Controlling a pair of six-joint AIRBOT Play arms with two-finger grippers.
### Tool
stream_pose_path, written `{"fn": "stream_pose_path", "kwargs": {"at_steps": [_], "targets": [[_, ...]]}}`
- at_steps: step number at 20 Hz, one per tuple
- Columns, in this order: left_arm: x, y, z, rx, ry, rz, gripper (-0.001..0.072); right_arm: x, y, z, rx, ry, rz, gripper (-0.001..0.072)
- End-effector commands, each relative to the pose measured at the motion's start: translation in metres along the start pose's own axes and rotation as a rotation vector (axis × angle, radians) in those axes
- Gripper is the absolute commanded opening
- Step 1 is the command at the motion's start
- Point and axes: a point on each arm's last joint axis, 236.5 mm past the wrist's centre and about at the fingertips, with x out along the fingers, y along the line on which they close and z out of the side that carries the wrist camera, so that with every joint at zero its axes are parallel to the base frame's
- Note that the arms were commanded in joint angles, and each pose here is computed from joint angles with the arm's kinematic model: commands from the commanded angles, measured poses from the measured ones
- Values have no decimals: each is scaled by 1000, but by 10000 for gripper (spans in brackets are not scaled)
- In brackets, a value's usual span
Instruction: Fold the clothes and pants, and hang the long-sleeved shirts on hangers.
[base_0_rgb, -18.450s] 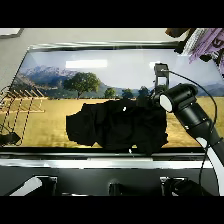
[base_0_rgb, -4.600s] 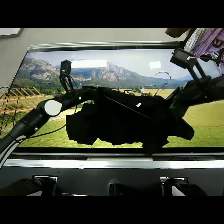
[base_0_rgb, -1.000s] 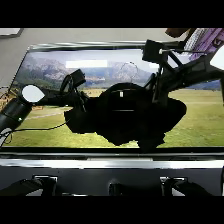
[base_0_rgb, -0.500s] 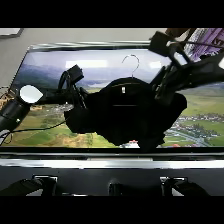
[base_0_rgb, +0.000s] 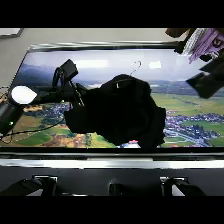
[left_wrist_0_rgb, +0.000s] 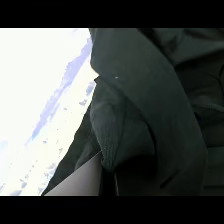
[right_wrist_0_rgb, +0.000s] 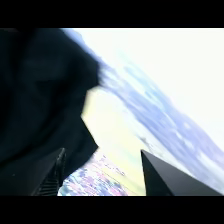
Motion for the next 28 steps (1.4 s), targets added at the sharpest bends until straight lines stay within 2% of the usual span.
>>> {"fn": "stream_pose_path", "kwargs": {"at_steps": [1,6,8,12,18,24,25,27,28], "targets": [[-6,0,5,11,-12,10,16,18,-31,-28,53,-29,55,555],[-9,0,9,17,-20,14,16,104,-15,-47,85,-29,323,555],[-10,-1,9,16,-22,14,16,143,-4,-47,11,-59,403,555],[-9,-3,12,12,-30,8,15,227,17,-36,-146,-106,426,554],[-6,-13,16,26,-35,-12,16,302,63,-28,-133,-148,498,551],[-6,-13,16,25,-35,-12,16,319,72,-23,-46,-198,537,539],[-6,-13,16,25,-35,-13,16,318,76,-24,-39,-200,557,493],[-6,-13,16,25,-35,-13,16,314,84,-27,-81,-201,592,312],[-6,-13,16,25,-35,-13,16,308,91,-27,-114,-214,627,157]]}}
